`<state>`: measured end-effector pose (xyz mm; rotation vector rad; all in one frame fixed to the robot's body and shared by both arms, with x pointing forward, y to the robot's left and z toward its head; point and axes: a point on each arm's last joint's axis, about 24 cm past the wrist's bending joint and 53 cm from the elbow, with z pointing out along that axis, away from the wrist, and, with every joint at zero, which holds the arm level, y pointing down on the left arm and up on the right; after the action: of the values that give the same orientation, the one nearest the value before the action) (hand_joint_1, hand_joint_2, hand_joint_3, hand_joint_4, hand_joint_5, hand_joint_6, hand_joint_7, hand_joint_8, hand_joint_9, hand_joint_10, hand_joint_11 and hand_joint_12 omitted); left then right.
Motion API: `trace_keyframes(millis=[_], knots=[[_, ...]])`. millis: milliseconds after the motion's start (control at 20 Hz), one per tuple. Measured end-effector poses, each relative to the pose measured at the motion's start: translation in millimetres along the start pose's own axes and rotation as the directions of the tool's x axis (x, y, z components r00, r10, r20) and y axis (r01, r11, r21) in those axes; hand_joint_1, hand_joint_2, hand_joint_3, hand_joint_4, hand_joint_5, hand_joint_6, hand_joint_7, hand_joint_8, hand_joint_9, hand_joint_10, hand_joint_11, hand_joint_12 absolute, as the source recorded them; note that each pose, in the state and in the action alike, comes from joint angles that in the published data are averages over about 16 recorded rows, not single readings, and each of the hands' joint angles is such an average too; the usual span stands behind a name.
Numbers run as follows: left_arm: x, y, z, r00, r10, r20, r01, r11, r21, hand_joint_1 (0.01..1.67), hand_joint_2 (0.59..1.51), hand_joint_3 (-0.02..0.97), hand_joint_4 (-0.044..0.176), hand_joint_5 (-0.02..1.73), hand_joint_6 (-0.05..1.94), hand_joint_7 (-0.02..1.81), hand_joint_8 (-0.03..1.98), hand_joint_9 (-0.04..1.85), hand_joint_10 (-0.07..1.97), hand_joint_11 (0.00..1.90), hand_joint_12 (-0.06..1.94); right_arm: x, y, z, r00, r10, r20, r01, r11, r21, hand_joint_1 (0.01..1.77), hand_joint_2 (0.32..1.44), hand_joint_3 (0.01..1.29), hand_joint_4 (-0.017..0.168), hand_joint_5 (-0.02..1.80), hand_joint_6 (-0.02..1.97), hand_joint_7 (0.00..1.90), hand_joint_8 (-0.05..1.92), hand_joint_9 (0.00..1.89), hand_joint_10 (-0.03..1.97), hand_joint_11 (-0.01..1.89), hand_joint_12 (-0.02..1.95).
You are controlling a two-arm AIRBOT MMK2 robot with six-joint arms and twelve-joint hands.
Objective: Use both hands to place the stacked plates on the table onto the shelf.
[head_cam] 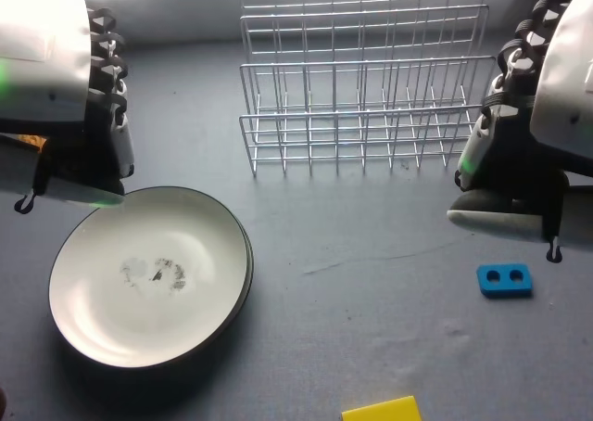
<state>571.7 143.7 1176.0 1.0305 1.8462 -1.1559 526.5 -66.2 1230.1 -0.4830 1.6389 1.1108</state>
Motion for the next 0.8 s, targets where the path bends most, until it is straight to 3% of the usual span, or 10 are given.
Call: trace_keyframes(millis=[350, 450, 600, 700, 800], knots=[[16.8, 4.2, -1.7, 0.9985, -0.001, -0.054, 0.001, 1.0000, -0.006, 0.11, 1.189, 0.042, 0.030, 0.39, 0.57, 0.45, 0.53, 0.46, 0.53, 0.50, 0.54, 1.3, 0.7, 0.0, 1.000, -0.007, -0.005, 0.007, 1.000, -0.003, 0.24, 1.04, 0.03, 0.030, 0.45, 0.64, 0.49, 0.62, 0.51, 0.63, 0.62, 0.59], [22.1, 6.7, -4.5, 0.9974, -0.001, -0.072, 0.001, 1.0000, -0.009, 0.08, 1.171, 0.043, 0.021, 0.31, 0.45, 0.37, 0.42, 0.37, 0.42, 0.40, 0.43, 1.8, 1.6, -0.1, 1.000, -0.014, -0.006, 0.014, 1.000, -0.009, 0.29, 1.01, 0.03, 0.023, 0.36, 0.52, 0.40, 0.50, 0.42, 0.51, 0.51, 0.47], [32.8, 10.6, -10.6, 0.9940, -0.004, -0.110, 0.003, 0.9999, -0.011, 0.02, 1.115, 0.043, -0.006, 0.07, 0.11, 0.10, 0.08, 0.10, 0.09, 0.12, 0.09, 2.3, 2.7, -0.4, 1.000, -0.015, -0.008, 0.015, 1.000, -0.016, 0.40, 0.93, 0.02, -0.002, 0.12, 0.18, 0.14, 0.16, 0.15, 0.17, 0.21, 0.13], [39.9, 12.6, -15.8, 0.9908, -0.007, -0.135, 0.005, 0.9999, -0.009, 0.02, 1.111, 0.035, -0.003, 0.01, 0.00, 0.02, 0.00, 0.02, 0.00, 0.03, -0.01, 3.1, 2.3, -0.6, 1.000, -0.009, -0.012, 0.009, 1.000, -0.017, 0.52, 0.92, 0.02, 0.001, 0.04, 0.05, 0.04, 0.03, 0.04, 0.03, 0.08, 0.02], [47.6, 14.8, -21.9, 0.9868, -0.010, -0.162, 0.008, 0.9999, -0.009, 0.02, 1.108, 0.037, -0.004, 0.01, -0.01, 0.01, -0.01, 0.01, 0.01, 0.01, -0.01, 4.7, 1.0, -0.6, 1.000, -0.003, -0.020, 0.003, 1.000, -0.014, 0.64, 0.92, 0.02, 0.002, 0.02, 0.02, 0.02, 0.01, 0.02, 0.01, 0.02, 0.04]])
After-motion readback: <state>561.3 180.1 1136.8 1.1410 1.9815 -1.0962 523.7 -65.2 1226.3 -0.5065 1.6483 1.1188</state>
